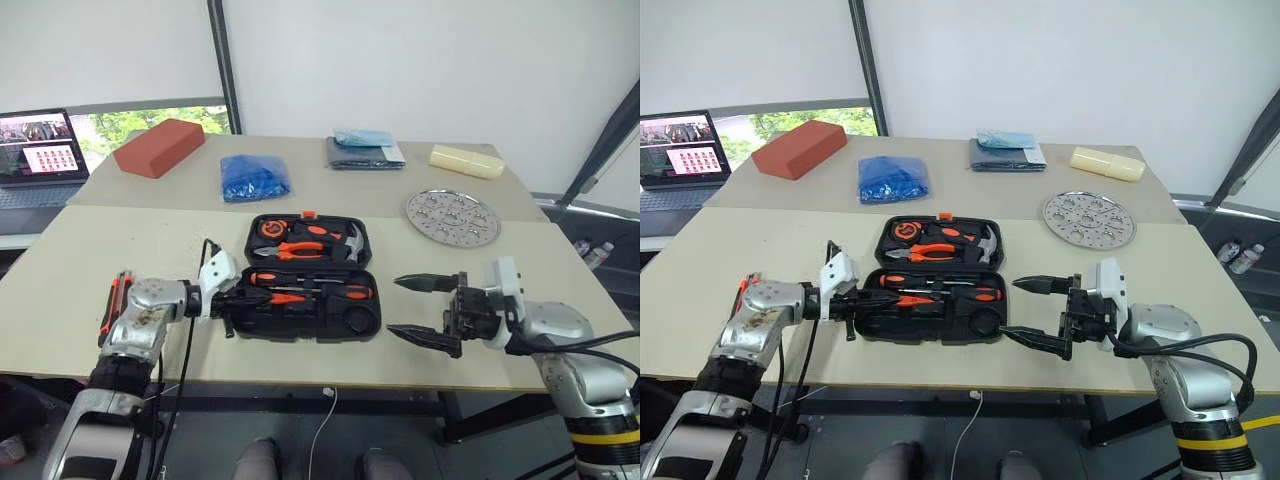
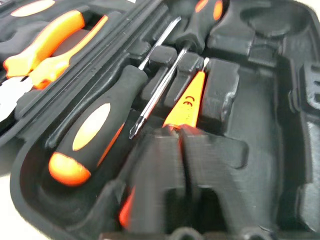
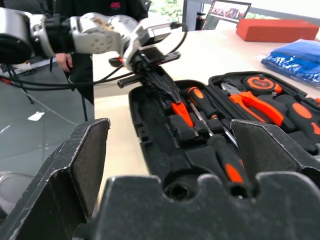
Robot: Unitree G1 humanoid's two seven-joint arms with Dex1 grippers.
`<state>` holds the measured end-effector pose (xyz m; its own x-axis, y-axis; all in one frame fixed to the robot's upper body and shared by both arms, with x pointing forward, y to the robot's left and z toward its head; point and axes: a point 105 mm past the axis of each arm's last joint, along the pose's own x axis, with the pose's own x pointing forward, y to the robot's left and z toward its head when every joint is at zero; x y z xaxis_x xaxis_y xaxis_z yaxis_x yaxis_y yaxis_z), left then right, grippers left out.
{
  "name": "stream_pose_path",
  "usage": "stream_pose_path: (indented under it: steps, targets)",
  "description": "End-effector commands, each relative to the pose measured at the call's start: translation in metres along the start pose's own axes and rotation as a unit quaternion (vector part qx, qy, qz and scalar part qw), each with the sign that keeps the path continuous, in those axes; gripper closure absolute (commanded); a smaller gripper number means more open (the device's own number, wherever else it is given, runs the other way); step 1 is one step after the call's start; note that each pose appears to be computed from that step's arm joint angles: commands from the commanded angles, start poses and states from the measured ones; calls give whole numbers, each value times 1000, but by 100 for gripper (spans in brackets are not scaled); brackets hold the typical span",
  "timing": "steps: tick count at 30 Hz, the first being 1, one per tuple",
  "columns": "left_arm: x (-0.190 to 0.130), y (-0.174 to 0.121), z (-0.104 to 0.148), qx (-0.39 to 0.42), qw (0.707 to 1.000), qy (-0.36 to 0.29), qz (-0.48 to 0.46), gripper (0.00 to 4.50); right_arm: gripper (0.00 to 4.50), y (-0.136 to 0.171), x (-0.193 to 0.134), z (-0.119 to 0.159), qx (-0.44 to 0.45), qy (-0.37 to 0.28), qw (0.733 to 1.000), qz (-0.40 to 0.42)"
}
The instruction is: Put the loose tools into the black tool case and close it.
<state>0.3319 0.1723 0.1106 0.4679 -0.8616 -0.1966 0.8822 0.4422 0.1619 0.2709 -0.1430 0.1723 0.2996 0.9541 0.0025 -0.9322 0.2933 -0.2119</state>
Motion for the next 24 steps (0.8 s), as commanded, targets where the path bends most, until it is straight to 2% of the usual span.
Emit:
stream_pose_path:
  steps: [1,3,7,8,12,14,16,20,22,24]
  targets:
    - [-45,4,40,41,988,-119,86,225,0,-8,-4,7,-51,-17,998,-15]
    - [-77,-1,38,41,980,-129,149,157,0,-9,-6,5,-68,-18,997,-18]
    - [-131,-18,21,21,958,-106,267,16,0,-7,-8,2,-96,-32,995,-13]
    - [-144,-25,15,14,949,-95,299,2,0,-5,-8,2,-100,-38,994,-7]
    - [-207,-55,-7,-30,892,-73,445,2,0,-2,-9,-2,-83,-50,995,5]
    - [-248,-85,-31,-67,838,-41,540,2,0,1,-10,-6,-77,-57,995,15]
    - [-271,-105,-44,-92,798,-23,595,2,0,4,-11,-11,-73,-55,995,26]
    - [-271,-109,-49,-137,769,-12,624,2,0,6,-9,-14,-66,-55,996,39]
    - [-267,-105,-46,-146,769,-17,623,2,0,6,-8,-13,-65,-57,995,42]
    - [-256,-87,-39,-157,775,-25,611,2,0,4,-4,-9,-67,-61,995,50]
